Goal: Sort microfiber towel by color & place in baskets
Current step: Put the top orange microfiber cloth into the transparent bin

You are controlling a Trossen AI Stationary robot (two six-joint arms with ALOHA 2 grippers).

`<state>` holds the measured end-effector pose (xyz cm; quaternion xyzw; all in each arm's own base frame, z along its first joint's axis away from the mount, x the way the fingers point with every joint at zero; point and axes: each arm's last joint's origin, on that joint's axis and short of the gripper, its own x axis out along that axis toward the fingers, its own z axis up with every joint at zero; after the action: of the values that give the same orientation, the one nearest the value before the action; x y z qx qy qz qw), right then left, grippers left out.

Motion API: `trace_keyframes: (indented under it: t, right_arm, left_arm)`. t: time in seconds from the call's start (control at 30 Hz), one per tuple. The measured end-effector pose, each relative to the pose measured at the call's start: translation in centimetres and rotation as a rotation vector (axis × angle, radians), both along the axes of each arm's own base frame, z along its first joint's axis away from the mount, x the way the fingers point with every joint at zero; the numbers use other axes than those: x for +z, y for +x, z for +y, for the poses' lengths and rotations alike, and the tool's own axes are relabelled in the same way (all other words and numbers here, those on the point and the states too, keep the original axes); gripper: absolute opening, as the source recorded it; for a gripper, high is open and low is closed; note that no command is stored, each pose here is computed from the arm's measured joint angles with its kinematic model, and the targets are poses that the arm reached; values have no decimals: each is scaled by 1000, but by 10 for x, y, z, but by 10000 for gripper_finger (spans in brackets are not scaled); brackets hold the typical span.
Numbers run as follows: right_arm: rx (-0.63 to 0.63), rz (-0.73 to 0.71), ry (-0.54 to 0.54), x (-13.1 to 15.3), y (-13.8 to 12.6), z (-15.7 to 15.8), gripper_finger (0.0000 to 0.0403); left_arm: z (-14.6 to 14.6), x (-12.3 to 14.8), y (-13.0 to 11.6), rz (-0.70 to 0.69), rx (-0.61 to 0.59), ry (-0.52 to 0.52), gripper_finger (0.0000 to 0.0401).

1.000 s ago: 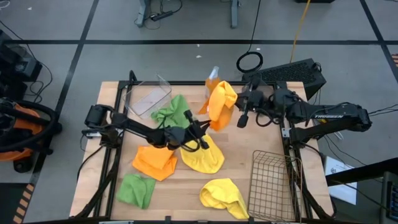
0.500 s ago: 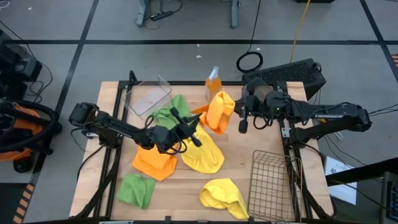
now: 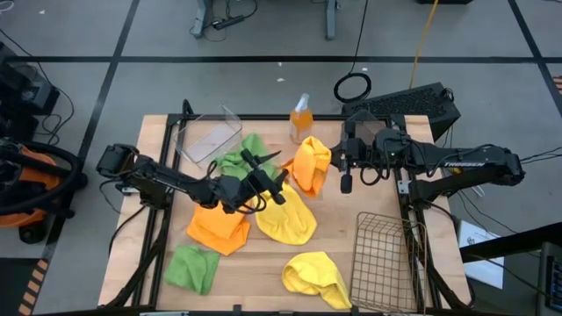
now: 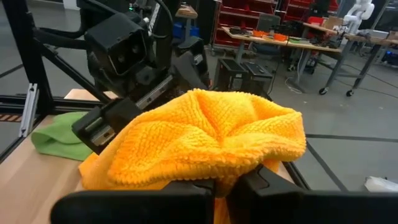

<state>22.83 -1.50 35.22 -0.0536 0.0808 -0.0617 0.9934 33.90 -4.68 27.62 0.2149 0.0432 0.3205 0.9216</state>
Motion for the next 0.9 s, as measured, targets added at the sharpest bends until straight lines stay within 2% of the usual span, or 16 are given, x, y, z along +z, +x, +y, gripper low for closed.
trace_keyframes:
  t: [0.07, 0.17, 0.3, 0.4, 0.57, 0.6, 0.73, 0.9]
  right_arm:
    - [1, -3, -4, 0, 0, 0, 12]
    - [2, -7, -9, 0, 2, 0, 12]
    - [3, -1, -15, -2, 6, 0, 12]
    - [8, 10, -25, -4, 8, 0, 12]
    - [11, 6, -46, -5, 11, -1, 12]
    - [10, 5, -51, -5, 11, -1, 12]
    - [9, 31, -52, -8, 12, -1, 12]
    - [12, 107, -41, -16, 12, -1, 17]
  left_arm:
    - [7, -4, 3, 23, -60, -16, 271]
    - [17, -10, 7, 33, -166, -94, 273]
    - [28, -16, 8, 62, -199, -153, 242]
    - [31, -18, 8, 86, -205, -150, 181]
    - [31, -21, 9, 122, -239, -155, 37]
    - [31, -21, 9, 118, -239, -157, 20]
    - [29, -18, 7, 120, -245, -137, 13]
    - [21, 0, -1, 77, -269, -83, 6]
